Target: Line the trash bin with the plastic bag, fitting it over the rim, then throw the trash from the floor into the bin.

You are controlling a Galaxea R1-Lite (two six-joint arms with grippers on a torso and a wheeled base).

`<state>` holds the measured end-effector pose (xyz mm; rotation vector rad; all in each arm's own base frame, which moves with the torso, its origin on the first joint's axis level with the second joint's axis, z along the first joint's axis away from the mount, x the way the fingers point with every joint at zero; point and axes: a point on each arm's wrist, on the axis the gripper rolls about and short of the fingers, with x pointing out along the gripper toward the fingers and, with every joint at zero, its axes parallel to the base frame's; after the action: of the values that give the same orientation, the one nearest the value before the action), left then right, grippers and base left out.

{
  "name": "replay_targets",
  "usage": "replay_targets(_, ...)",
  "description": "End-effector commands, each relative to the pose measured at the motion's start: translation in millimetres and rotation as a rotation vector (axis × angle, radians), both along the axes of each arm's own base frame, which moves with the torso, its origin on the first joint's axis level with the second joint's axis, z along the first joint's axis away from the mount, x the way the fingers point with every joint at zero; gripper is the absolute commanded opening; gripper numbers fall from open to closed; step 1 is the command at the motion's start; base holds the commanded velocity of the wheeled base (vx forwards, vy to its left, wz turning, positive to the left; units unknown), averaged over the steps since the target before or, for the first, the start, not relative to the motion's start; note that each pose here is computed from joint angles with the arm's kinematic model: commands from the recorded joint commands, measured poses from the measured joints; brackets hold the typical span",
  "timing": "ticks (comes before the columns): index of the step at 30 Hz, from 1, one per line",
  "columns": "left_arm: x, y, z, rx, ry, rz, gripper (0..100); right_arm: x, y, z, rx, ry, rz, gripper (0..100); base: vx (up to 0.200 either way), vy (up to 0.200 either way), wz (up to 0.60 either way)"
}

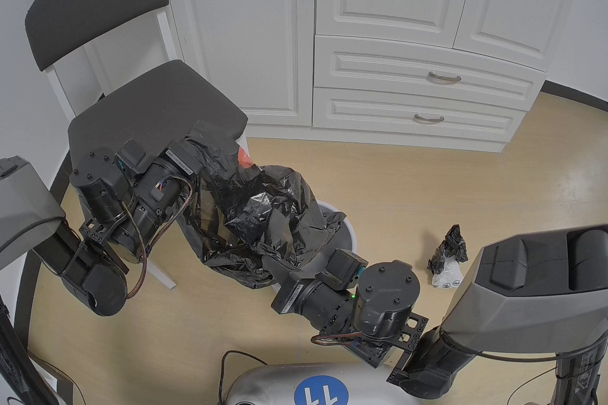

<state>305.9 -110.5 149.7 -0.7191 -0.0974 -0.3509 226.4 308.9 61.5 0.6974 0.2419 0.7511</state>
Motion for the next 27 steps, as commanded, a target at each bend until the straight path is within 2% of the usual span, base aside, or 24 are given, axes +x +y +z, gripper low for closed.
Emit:
replay_targets(1, -1.0, -2.5, -6.5, 0.007, 0.023, -0.008, 0, 0.7, -1.7, -6.2, 0.000, 0.013, -0.009, 0, 0.000, 0.000, 0.00)
replay_targets(9, -4.8, -15.0, -13.8, 0.013, 0.047, -0.049, 0, -10.4, -17.3, 1.1, -0.016, 0.032, -0.039, 0, 0.000, 0.000, 0.00)
replay_targets(11, -6.1, -27.7, -9.8, 0.009, 0.028, -0.090, 0, -31.1, -38.9, 5.3, -0.054, 0.072, -0.046, 0, 0.000, 0.000, 0.00)
replay_targets(15, 1.5, -44.6, -10.3, 0.012, 0.003, -0.145, 0, -55.6, -53.6, 13.3, -0.045, 0.118, -0.014, 0, 0.000, 0.000, 0.00)
replay_targets(17, 1.5, -44.6, -10.3, 0.012, 0.003, -0.145, 0, -55.6, -53.6, 13.3, -0.045, 0.118, -0.014, 0, 0.000, 0.000, 0.00)
replay_targets(18, 15.8, -62.1, -16.0, 0.008, -0.014, -0.176, 0, -64.4, -56.5, 6.7, -0.068, 0.150, -0.002, 0, 0.000, 0.000, 0.00)
replay_targets(20, 24.5, -75.4, -21.4, 0.010, -0.025, -0.195, 0, -63.9, -56.0, -0.2, -0.079, 0.171, -0.015, 0, 0.000, 0.000, 0.00)
replay_targets(27, 53.7, -103.9, -44.1, 0.035, 0.013, -0.226, 0, -61.0, -51.0, -16.3, -0.093, 0.215, -0.052, 0, 0.000, 0.000, 0.00)
